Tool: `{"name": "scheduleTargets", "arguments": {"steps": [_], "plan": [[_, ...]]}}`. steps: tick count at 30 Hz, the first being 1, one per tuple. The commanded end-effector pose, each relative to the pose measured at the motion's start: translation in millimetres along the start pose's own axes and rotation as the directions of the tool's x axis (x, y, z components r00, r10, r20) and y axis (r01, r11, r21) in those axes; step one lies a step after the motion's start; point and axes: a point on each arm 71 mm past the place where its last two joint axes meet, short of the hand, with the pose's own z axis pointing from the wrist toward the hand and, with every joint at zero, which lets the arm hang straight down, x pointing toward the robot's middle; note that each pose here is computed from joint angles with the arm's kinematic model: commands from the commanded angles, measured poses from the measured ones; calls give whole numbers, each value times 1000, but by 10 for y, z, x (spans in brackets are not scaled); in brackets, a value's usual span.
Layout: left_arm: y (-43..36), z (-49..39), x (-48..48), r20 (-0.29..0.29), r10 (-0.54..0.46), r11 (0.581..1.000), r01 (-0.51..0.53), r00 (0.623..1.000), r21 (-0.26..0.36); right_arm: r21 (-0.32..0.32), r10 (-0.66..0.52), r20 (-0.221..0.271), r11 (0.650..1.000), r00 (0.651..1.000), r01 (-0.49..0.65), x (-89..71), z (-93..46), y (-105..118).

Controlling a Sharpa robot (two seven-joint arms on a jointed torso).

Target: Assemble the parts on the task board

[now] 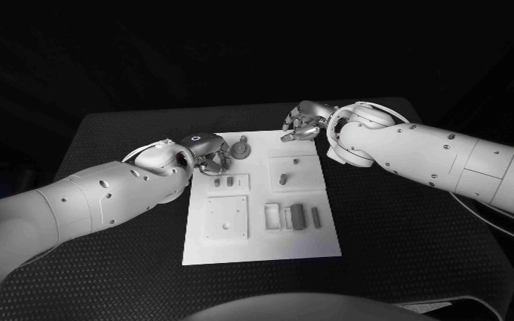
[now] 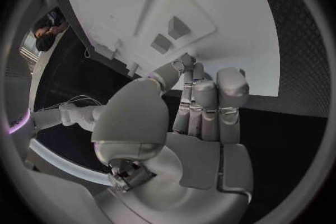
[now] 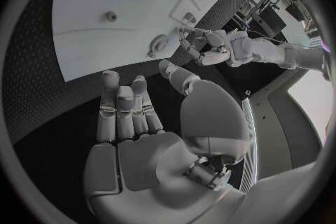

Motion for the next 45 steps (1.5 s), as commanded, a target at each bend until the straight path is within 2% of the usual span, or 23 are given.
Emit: {"name": "scheduleTargets", "arguments": {"steps": [1,9,18,23,29,37,45], "plan": [[27,-15,67,-53,18,1000,-19,998,-17,-7,-4,-6,1000,1000,3,6,-1,6],[16,3,69,-49,20,1000,-20,999,-15,-8,-3,-7,1000,1000,3,7,1,10],[-33,24,85,-40,19,1000,-19,999,1,-8,-3,-8,1000,1000,3,8,0,8],[-20,21,87,-42,19,1000,-19,999,-2,-7,-3,-8,1000,1000,3,7,0,7],[-21,26,122,-80,21,1000,-22,997,-13,-7,-3,-9,1000,1000,3,8,-1,8],[-21,18,113,-63,21,1000,-22,998,-9,-7,-3,-9,1000,1000,3,8,-3,7],[36,0,85,-28,-11,999,10,1000,-31,-7,-2,-6,1000,1000,2,4,-4,4]]}}
